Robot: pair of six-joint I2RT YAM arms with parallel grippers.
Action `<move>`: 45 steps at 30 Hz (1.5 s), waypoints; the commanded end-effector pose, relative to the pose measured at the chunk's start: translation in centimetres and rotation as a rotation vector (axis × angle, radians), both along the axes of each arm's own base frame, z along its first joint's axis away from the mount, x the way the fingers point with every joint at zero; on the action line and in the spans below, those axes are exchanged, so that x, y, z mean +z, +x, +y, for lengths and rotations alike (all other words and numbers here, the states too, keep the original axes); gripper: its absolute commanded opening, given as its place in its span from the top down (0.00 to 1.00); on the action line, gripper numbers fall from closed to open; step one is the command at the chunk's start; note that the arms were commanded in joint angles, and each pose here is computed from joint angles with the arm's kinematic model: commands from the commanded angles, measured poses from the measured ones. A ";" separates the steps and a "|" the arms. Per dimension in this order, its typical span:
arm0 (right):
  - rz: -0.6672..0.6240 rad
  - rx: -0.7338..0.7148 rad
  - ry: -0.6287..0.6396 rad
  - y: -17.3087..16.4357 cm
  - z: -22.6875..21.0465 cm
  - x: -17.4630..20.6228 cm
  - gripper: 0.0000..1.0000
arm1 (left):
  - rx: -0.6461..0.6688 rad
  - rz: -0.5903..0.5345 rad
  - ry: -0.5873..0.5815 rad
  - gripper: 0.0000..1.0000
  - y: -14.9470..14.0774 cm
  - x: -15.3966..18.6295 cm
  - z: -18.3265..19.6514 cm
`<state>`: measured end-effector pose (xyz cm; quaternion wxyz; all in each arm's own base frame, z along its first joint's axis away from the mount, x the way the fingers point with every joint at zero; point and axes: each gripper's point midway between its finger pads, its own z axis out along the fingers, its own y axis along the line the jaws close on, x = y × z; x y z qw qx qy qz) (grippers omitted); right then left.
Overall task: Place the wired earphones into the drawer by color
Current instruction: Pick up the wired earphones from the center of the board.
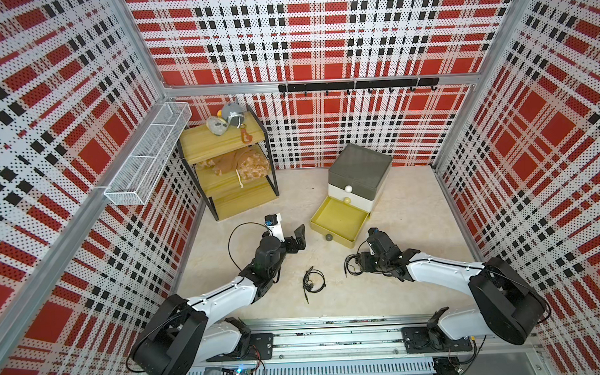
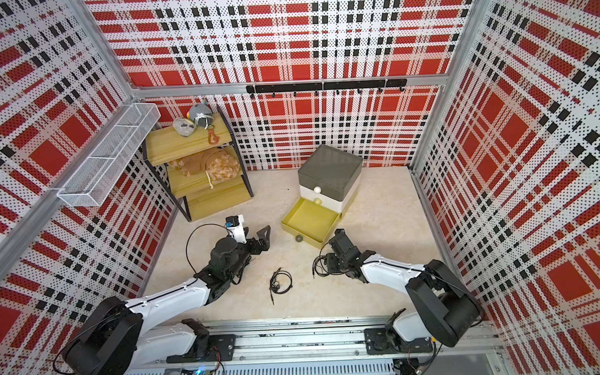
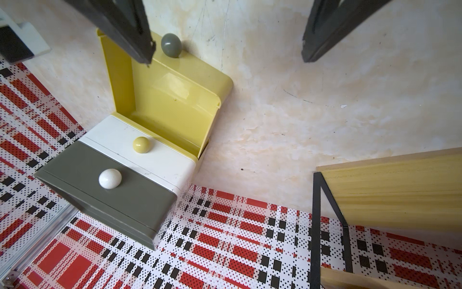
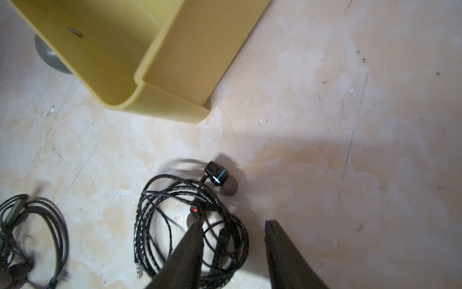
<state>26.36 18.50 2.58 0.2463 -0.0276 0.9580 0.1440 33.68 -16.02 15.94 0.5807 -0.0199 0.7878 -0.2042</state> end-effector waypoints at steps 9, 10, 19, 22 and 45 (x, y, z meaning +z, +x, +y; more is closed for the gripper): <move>-0.016 -0.033 0.007 0.1 0.5 -0.1 0.80 | -0.003 -0.016 -0.010 0.01 0.2 0.2 0.0; -0.022 -0.039 0.007 0.0 0.5 0.0 0.82 | -0.001 -0.018 -0.012 0.01 0.2 0.3 0.1; -0.044 -0.070 -0.009 -0.3 0.7 0.5 0.93 | 0.016 -0.041 -0.017 0.01 -0.1 0.8 0.6; -0.049 -0.074 -0.024 -0.5 0.8 0.5 0.95 | 0.016 -0.051 -0.030 0.01 -0.2 1.1 0.7; -0.214 -0.063 0.039 0.6 2.0 7.6 1.00 | 0.046 -0.070 -0.019 0.01 -0.5 1.5 1.5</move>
